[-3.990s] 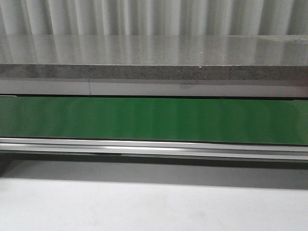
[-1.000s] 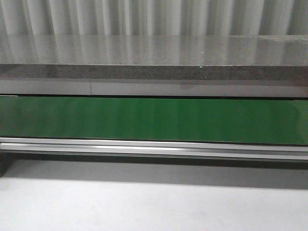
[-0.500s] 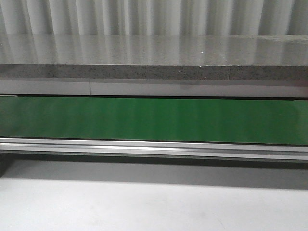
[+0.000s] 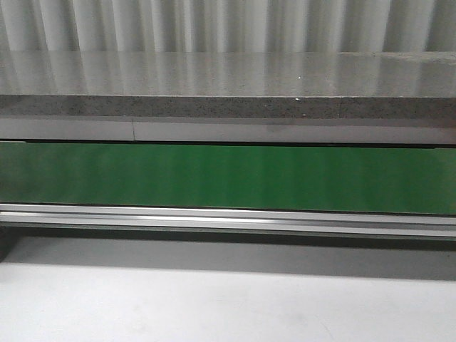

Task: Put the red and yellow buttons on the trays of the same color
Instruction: 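Grasp a yellow button from the cluster with the left gripper, then set the yellow button on the belt and open the left gripper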

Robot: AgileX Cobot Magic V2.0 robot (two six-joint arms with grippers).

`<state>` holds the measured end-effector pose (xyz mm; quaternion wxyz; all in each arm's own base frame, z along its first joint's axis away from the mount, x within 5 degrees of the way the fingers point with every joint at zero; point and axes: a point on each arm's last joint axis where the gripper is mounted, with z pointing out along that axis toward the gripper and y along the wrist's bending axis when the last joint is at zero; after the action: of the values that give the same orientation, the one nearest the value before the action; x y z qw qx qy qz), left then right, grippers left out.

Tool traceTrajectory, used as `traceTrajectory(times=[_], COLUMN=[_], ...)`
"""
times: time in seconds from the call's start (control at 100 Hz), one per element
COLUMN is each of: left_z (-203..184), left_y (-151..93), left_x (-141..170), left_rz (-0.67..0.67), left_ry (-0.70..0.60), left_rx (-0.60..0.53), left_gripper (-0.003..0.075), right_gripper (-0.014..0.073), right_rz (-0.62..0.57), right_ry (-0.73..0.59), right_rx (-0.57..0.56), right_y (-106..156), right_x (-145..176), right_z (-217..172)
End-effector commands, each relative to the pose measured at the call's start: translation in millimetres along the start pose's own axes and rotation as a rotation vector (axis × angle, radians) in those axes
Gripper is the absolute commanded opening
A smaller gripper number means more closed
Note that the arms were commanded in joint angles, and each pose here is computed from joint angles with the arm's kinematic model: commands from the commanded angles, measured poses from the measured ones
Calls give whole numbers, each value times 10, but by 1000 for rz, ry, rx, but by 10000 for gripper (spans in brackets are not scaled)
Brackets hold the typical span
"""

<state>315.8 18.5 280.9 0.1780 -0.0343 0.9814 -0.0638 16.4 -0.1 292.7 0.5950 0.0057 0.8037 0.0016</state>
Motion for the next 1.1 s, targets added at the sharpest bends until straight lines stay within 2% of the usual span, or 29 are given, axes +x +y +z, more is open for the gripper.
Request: traceTrajectory(times=[0.0,0.18,0.41,0.57,0.84,1.09], left_z=[-263,-442,-444,-316,116,447], left_y=[-56,60,376,597,734,759], left_x=[-159,-301,-423,-532,-607,-685], left_rz=[6,-72,-229,-436,-803,-902], left_ry=[-151,-234,-278,-292,-142,-122], left_rx=[11,-9,-41,-43,3,76], left_gripper=[524,512,471,472,471,471], right_gripper=[-65,-65,-65,-65,-65,-65], right_rz=[-10,-10,-10,-10,-10,-10], right_ry=[-80,-80,-80,-80,-80,-80], right_rx=[0,0,0,0,0,0], right_y=[1,1,1,1,1,1], right_x=[-123,-123,-123,-123,-123,-123], right_z=[-24,-24,-24,-24,-24,-24])
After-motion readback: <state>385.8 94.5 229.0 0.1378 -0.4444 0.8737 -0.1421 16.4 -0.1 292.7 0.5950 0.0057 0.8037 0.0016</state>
